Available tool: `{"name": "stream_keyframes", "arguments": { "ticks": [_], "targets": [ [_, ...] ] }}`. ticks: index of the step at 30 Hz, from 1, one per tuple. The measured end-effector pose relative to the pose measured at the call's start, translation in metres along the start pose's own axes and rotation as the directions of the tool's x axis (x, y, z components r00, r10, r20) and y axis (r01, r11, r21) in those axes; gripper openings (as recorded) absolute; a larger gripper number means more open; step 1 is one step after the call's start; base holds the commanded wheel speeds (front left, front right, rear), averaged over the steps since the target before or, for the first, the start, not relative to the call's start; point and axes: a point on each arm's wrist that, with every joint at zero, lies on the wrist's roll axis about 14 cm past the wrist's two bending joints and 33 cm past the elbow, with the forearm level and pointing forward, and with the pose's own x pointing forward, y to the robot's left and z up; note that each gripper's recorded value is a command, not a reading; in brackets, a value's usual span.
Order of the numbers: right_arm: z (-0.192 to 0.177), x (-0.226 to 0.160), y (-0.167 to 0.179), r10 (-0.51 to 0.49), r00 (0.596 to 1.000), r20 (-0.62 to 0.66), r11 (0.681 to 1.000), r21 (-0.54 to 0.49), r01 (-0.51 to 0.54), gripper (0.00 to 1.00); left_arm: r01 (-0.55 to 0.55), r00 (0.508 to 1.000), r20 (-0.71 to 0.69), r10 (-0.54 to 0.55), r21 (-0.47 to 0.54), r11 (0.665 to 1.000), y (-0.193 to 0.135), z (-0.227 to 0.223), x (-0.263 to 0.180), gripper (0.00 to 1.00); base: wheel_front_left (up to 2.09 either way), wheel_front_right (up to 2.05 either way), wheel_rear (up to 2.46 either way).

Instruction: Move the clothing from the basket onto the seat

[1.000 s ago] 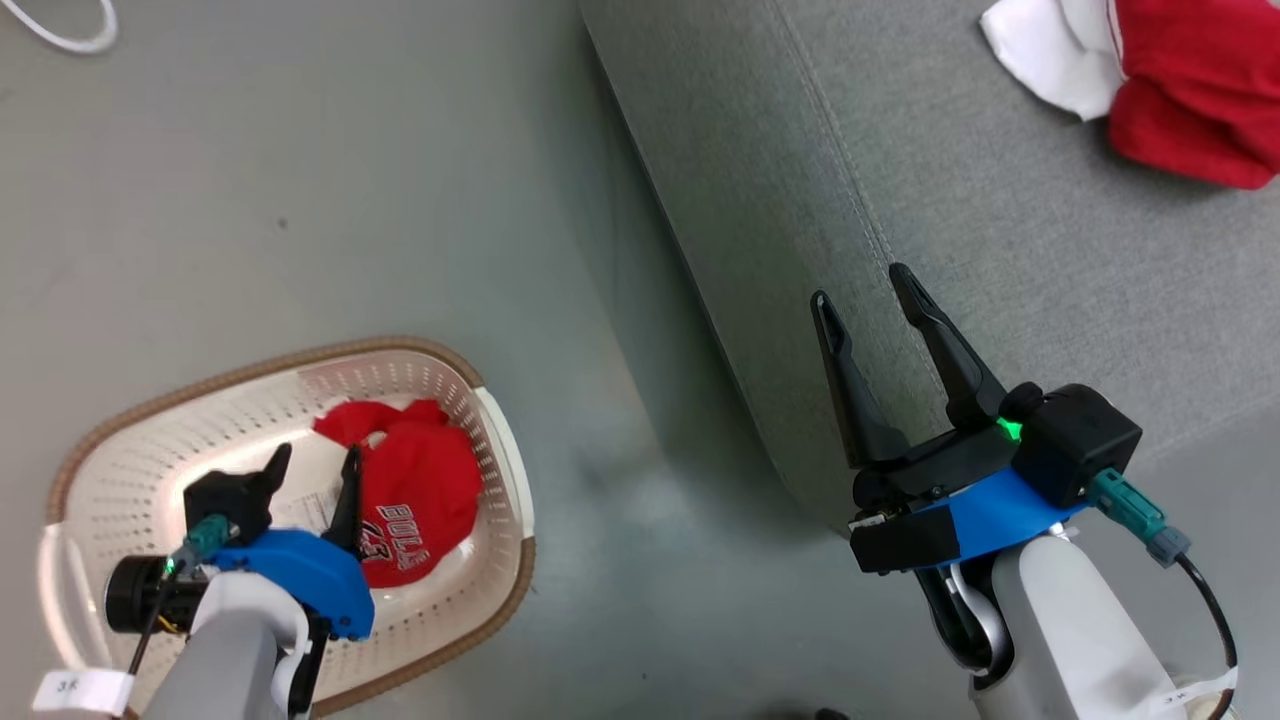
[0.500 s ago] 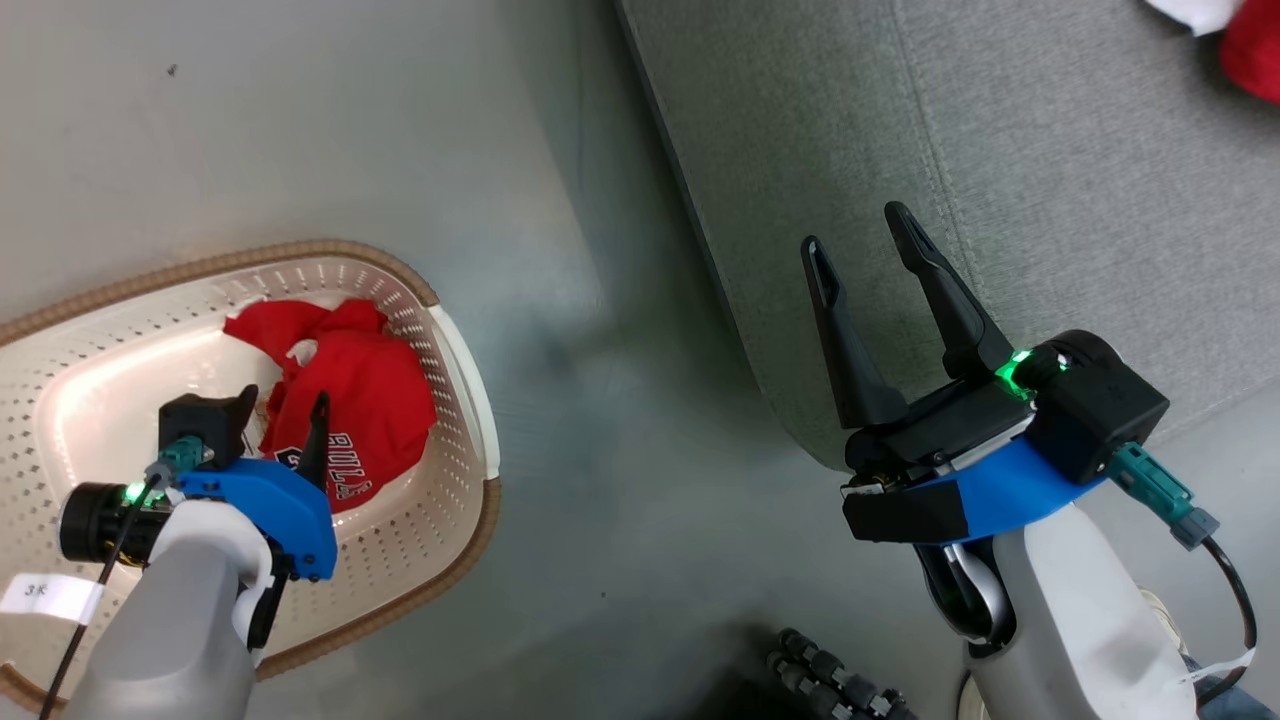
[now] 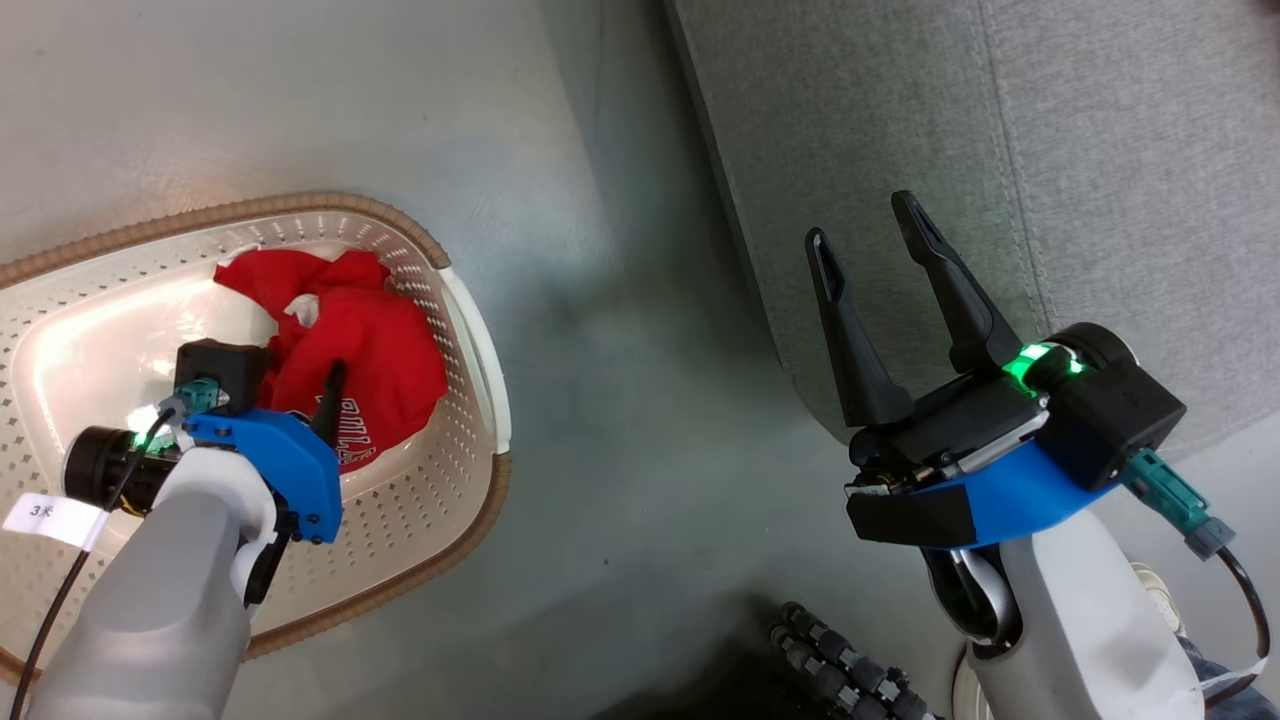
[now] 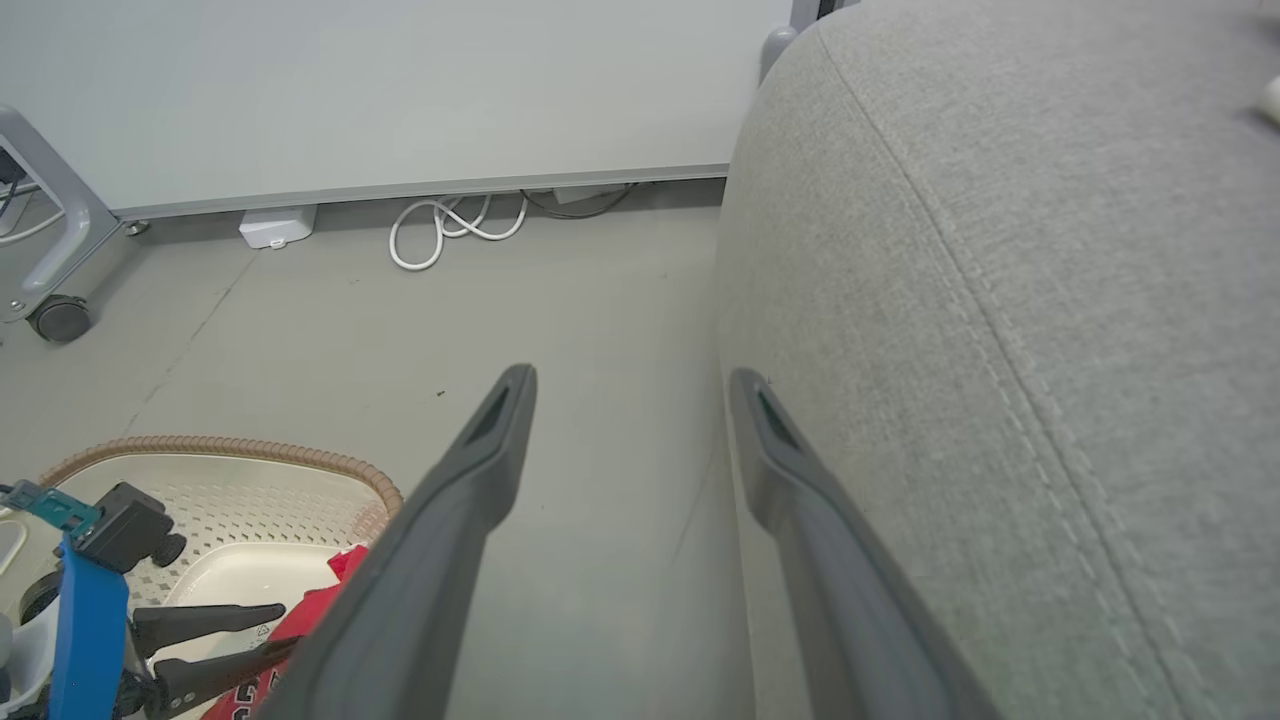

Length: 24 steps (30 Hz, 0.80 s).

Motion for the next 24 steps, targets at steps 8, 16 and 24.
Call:
{"name": "stream_keyframes", "arguments": {
  "ticks": [8,16,24],
  "targets": [
    [-0.008,0.003,0.005,0.013,1.000,-0.013,1.000,-0.001,-0.013,1.00,0.045,0.997,-0.062,-0.048,-0.046,0.998,-0.005,-0.010,0.001,1.00,0.00,0.00,0.00],
    [-0.012,0.005,0.008,0.022,1.000,-0.019,1.000,-0.003,-0.022,1.00,0.093,0.991,-0.095,-0.099,-0.064,0.994,-0.014,-0.014,0.001,0.29,0.00,0.00,0.00],
    [-0.012,0.006,0.008,0.023,1.000,-0.020,1.000,-0.003,-0.023,1.00,0.114,0.987,-0.102,-0.120,-0.062,0.992,-0.017,-0.015,0.001,0.00,0.00,0.00,0.00]
  ]
}}
